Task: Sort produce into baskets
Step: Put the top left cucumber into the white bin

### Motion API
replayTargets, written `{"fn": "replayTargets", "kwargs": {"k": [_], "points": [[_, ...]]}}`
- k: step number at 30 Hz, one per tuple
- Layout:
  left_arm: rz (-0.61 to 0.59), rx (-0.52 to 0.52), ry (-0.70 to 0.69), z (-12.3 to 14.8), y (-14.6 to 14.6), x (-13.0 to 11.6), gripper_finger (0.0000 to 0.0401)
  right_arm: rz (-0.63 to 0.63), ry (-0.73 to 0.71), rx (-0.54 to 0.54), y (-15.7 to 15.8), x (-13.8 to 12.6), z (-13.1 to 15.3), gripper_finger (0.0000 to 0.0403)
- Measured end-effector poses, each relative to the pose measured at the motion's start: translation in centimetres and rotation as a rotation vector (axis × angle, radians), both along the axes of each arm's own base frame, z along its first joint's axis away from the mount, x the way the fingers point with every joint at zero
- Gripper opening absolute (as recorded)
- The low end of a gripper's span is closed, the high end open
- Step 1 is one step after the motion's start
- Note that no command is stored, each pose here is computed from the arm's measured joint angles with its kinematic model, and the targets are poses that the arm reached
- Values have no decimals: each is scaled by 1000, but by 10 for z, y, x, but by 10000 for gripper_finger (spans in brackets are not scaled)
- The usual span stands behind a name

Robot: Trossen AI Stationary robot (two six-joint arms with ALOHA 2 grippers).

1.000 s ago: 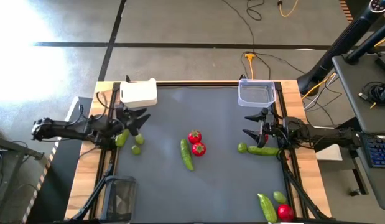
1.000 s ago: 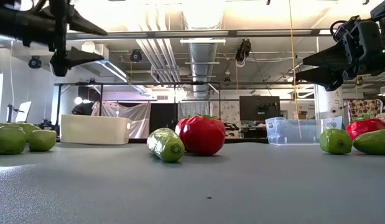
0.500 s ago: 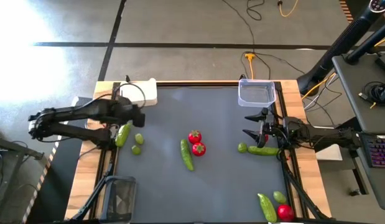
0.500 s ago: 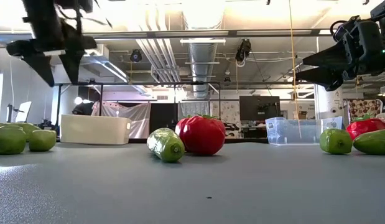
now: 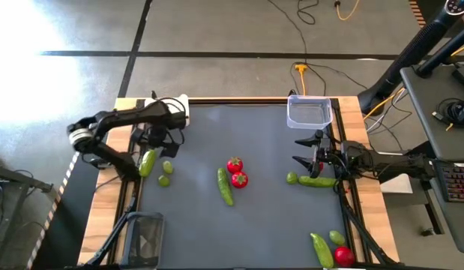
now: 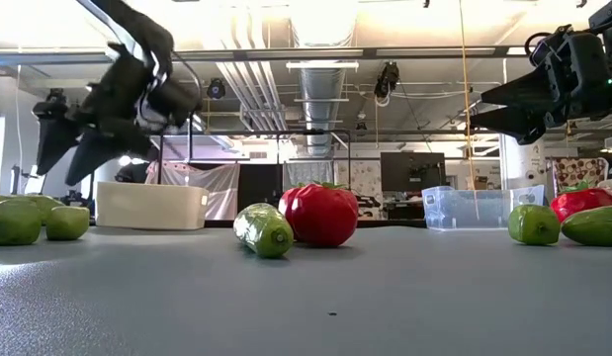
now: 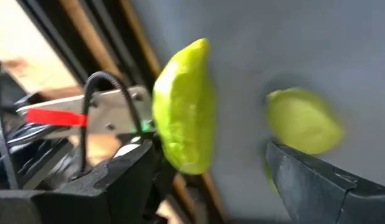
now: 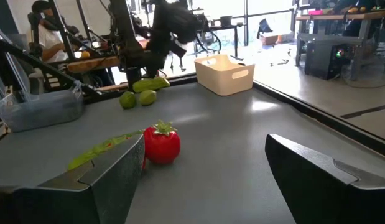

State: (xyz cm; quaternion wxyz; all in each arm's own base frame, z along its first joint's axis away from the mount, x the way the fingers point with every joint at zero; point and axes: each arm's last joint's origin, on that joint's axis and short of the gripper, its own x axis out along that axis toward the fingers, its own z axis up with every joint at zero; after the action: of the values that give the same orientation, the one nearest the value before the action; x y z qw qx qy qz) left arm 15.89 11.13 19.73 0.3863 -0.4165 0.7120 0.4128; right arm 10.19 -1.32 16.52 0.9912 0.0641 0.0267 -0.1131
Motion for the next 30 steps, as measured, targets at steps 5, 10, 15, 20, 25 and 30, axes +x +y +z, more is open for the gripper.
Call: {"fn": "replayTargets", "kwargs": {"k": [5,10,15,20,25,30], "points": [[10,-126,78,-21,16,-6,288,0,0,-1,0,0,0,325],[-10,-223,115,-40,22,-13,288,0,0,0,0,0,0,325],[-36,-214,125,-53,15,-21,288,0,0,0,0,0,0,325],[-67,-134,67,-44,15,-19,287,0,0,0,0,0,0,325],[-34,-37,-33,-43,14,-20,267,0,0,0,0,0,0,325],[23,-31,-43,-48,10,-24,245,0,0,0,0,0,0,325]]}}
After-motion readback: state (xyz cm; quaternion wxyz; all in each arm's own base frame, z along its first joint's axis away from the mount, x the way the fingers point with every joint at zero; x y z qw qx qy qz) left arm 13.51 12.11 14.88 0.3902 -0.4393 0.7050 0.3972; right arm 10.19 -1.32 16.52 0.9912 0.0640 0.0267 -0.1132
